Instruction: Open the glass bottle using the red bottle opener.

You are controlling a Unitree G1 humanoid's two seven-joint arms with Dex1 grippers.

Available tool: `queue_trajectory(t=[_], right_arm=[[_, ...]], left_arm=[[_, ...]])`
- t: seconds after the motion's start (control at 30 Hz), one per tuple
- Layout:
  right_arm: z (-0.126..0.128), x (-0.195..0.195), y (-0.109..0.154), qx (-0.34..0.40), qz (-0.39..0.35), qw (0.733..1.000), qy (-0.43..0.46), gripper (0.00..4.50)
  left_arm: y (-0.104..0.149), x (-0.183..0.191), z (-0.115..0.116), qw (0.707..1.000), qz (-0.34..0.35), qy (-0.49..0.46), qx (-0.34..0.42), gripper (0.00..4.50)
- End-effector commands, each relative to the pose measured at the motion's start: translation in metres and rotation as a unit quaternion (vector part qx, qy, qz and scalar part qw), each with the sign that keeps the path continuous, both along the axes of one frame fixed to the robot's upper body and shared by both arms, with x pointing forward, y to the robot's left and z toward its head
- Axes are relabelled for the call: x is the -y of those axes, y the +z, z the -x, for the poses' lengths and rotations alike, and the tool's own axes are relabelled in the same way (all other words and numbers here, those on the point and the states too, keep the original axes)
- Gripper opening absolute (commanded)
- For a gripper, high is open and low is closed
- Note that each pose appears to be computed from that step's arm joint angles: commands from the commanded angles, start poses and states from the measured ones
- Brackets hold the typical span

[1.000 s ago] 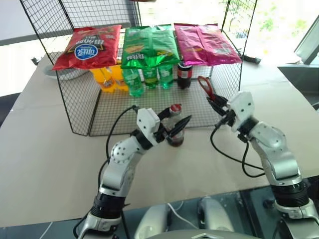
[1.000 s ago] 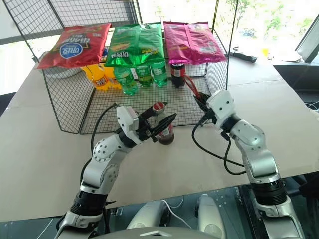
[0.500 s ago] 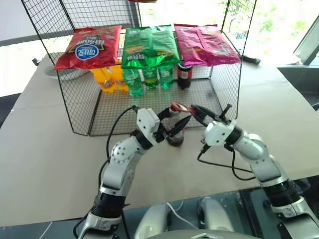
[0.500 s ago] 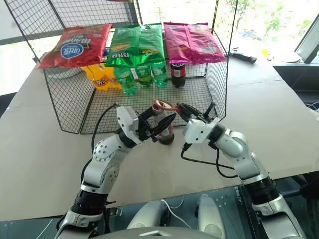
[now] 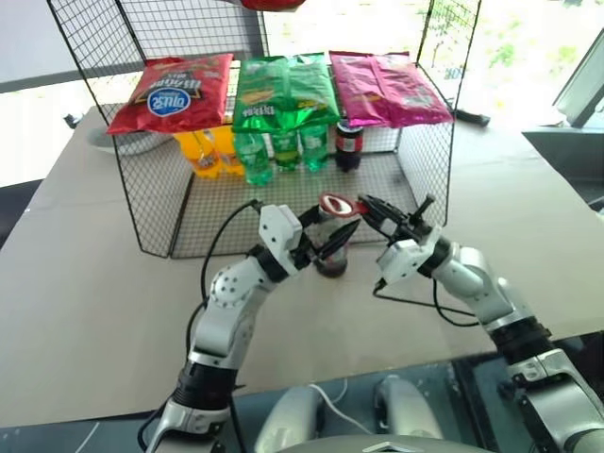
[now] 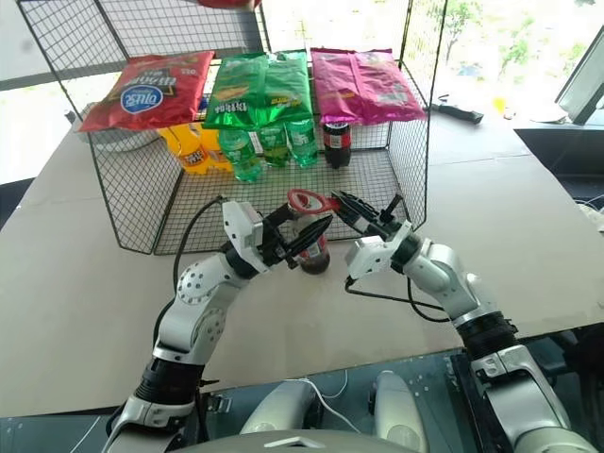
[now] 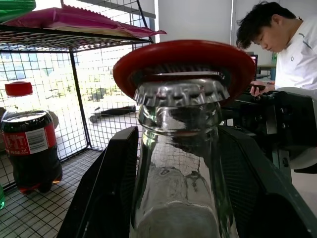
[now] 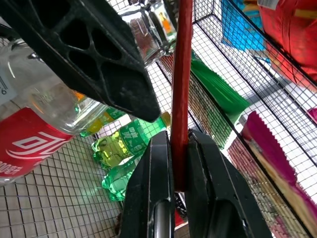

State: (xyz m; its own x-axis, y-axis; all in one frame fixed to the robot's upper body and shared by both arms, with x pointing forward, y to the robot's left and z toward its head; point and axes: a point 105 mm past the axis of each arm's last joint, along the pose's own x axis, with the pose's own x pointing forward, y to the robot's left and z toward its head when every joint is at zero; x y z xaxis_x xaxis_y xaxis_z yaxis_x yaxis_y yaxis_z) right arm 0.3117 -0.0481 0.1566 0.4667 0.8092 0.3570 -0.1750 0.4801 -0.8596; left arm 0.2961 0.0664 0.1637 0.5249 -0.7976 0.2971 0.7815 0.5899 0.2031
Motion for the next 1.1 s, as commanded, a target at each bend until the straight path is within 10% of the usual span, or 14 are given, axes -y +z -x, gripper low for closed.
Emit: queue_trajectory(t=[0.03, 0.73, 1.1], right_arm=[[0.011, -0.021, -0.028, -0.005, 0.055, 0.997, 0.046, 0.0], [-0.019, 0.027, 0.069, 0.195, 0.117, 0.974, -0.016, 0.0], [-0.015, 0.033, 0.09, 0.199, 0.034, 0.979, -0.03, 0.0]], left_arm=[[-0.003, 0.006, -0.001, 1.0, -0.005, -0.007, -0.005, 1.89], [-0.01, 0.008, -0.003, 1.0, -0.003, -0.006, -0.013, 1.89], [-0.012, 0.003, 0.0, 1.0, -0.006, -0.002, -0.017, 1.89]])
